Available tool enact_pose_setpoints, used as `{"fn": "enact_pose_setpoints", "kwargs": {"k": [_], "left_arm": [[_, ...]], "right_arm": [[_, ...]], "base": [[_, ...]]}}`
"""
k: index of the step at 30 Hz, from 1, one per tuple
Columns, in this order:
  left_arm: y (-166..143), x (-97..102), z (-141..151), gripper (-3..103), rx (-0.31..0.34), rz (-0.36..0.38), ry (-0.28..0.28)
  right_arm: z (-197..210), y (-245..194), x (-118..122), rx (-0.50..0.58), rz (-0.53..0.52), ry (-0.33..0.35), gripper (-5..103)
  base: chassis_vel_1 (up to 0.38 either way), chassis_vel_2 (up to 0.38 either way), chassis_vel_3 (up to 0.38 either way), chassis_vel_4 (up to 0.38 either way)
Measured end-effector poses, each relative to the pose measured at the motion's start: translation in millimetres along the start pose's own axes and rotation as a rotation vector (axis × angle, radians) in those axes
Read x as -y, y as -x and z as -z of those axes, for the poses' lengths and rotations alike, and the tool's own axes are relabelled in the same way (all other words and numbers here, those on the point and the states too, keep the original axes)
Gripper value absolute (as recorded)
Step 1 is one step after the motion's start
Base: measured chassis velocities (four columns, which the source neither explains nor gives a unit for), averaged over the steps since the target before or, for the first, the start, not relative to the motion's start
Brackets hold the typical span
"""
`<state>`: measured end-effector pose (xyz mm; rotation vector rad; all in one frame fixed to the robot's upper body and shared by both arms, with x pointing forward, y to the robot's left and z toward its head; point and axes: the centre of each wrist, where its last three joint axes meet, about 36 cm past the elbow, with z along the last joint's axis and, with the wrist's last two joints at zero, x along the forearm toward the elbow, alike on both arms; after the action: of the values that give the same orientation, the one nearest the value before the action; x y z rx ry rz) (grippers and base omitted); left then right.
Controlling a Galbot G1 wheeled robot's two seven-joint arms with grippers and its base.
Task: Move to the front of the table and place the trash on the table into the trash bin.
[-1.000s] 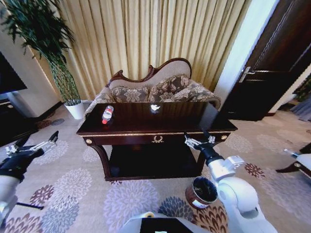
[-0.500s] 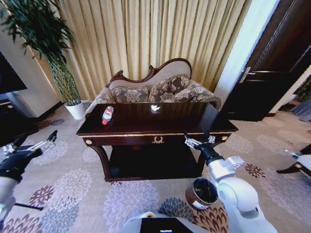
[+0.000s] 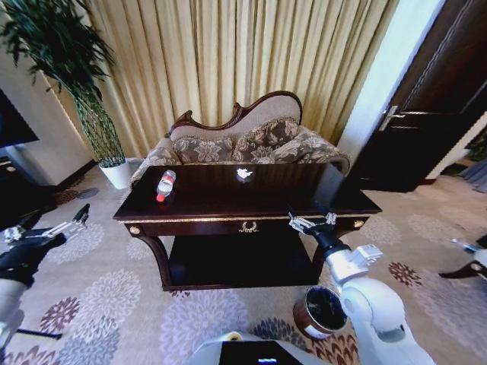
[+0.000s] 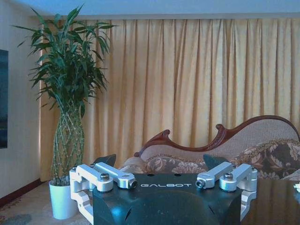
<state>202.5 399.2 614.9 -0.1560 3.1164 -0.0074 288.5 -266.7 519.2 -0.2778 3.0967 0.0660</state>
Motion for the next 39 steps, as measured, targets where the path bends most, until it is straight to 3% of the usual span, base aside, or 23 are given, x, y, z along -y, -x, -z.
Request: {"fn": "enact_pose_setpoints", "kwargs": {"k": [25, 33, 39], "left_arm": [[2.5, 2.2, -2.5, 100, 0.000, -0.010, -0.010], [2.7, 1.9, -4.2, 100, -0.004, -0.007, -0.016], [1.7, 1.8, -7.1, 100, 0.002, -0.005, -0.001]], "right_arm": [[-4.1, 0.7, -0.6, -0.009, 0.007, 0.006, 100], [-6.6, 2.6, -3.5, -0.015, 0.028, 0.052, 100], [-4.0, 20.0, 2.2, -0.091, 0.068, 0.090, 100]], "base": [[-0.098, 0.094, 0.094, -0.099], [-0.051, 0.056, 0.057, -0.057], [0.000, 0.000, 0.000, 0.000]]}}
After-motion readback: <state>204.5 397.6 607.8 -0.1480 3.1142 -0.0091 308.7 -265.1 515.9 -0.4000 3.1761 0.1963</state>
